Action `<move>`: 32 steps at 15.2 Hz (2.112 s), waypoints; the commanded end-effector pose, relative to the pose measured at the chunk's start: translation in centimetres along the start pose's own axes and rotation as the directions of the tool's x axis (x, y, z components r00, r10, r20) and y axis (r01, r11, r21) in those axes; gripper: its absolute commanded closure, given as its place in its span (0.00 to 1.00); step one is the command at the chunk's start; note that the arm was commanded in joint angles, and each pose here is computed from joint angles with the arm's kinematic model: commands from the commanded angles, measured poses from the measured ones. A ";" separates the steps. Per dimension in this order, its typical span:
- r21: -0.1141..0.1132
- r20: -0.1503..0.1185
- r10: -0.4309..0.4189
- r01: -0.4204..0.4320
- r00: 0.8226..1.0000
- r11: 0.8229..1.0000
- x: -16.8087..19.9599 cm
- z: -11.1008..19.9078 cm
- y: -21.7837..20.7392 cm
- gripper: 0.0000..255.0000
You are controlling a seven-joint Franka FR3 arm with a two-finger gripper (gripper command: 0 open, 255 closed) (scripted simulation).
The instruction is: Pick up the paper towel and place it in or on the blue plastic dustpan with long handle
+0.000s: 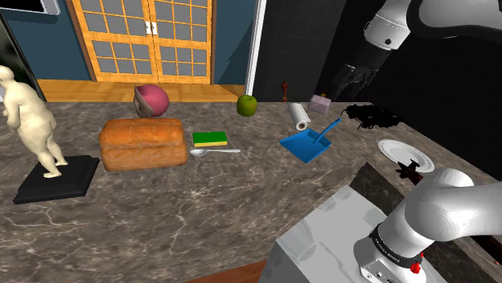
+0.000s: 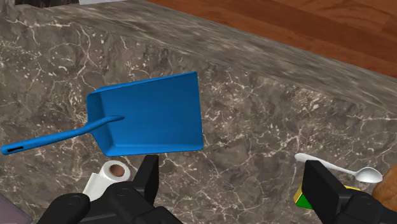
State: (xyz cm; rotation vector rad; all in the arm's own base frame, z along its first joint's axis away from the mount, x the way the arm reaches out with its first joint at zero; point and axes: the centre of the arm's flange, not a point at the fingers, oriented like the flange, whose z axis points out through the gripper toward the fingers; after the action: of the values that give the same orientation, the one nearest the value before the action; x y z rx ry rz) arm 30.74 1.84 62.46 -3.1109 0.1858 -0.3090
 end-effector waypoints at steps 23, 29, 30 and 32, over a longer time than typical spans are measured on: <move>0.093 0.086 0.292 -0.299 0.953 0.950 19.9 17.1 15.5 0.00; 0.113 0.114 0.366 -0.378 0.924 0.919 24.2 22.3 20.4 0.00; 0.116 0.119 0.378 -0.391 0.918 0.913 24.9 23.1 21.2 0.00; 0.122 0.128 0.402 -0.416 0.907 0.901 26.2 24.9 22.9 0.00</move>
State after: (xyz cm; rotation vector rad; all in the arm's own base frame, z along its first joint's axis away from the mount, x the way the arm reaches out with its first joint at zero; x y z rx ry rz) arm 57.76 -23.20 43.50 -2.8448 0.7468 -0.1521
